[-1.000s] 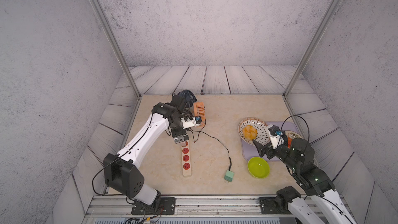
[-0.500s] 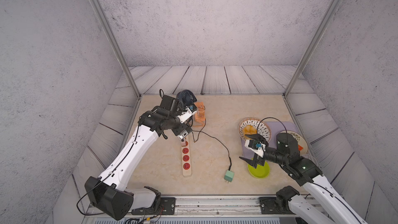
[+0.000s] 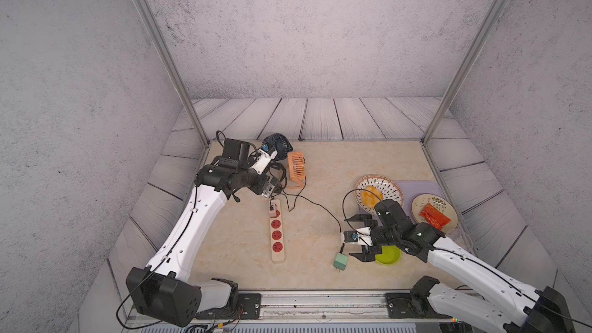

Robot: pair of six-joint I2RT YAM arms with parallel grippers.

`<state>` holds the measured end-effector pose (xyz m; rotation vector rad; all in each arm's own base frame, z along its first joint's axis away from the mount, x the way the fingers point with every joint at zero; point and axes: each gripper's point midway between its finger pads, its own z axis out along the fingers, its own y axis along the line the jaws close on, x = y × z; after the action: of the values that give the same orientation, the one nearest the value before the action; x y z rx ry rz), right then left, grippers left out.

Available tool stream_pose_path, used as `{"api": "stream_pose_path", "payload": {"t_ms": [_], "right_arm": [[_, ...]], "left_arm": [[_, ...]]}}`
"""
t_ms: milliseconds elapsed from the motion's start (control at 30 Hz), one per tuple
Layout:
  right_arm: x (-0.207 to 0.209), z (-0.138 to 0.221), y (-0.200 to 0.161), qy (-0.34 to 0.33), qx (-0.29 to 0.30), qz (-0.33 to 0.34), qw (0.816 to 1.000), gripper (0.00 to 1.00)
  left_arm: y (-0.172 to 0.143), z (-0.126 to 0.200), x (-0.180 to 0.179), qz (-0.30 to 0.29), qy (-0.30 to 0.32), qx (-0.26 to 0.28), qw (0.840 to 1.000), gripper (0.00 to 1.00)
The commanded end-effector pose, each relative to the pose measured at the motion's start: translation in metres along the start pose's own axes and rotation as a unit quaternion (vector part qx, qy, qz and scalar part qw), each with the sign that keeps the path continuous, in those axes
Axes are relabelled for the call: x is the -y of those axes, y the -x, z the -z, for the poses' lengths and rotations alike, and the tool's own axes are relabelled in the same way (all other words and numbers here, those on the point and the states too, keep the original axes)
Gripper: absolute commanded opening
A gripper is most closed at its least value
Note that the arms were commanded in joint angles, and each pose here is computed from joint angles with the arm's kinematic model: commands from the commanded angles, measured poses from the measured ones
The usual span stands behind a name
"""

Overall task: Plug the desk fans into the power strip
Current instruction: Pick up the plug from the center of the board.

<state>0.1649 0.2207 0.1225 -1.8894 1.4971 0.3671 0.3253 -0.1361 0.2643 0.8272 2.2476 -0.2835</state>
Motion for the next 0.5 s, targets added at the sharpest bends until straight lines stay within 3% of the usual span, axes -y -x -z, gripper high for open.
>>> {"api": "stream_pose_path", "payload": {"t_ms": [0, 133, 467], "right_arm": [[-0.015, -0.013, -0.022, 0.034, -0.057, 0.029, 0.997, 0.99], [-0.024, -0.028, -0.031, 0.049, -0.086, 0.059, 0.993, 0.99], [-0.043, -0.057, -0.032, 0.062, -0.092, 0.087, 0.990, 0.99]], "left_arm": [[0.004, 0.007, 0.005, 0.017, -0.018, 0.020, 1.000, 0.99], [0.004, 0.009, 0.004, 0.019, -0.016, 0.024, 0.999, 0.99], [0.006, 0.010, 0.004, 0.024, -0.019, 0.024, 0.999, 0.99]]}}
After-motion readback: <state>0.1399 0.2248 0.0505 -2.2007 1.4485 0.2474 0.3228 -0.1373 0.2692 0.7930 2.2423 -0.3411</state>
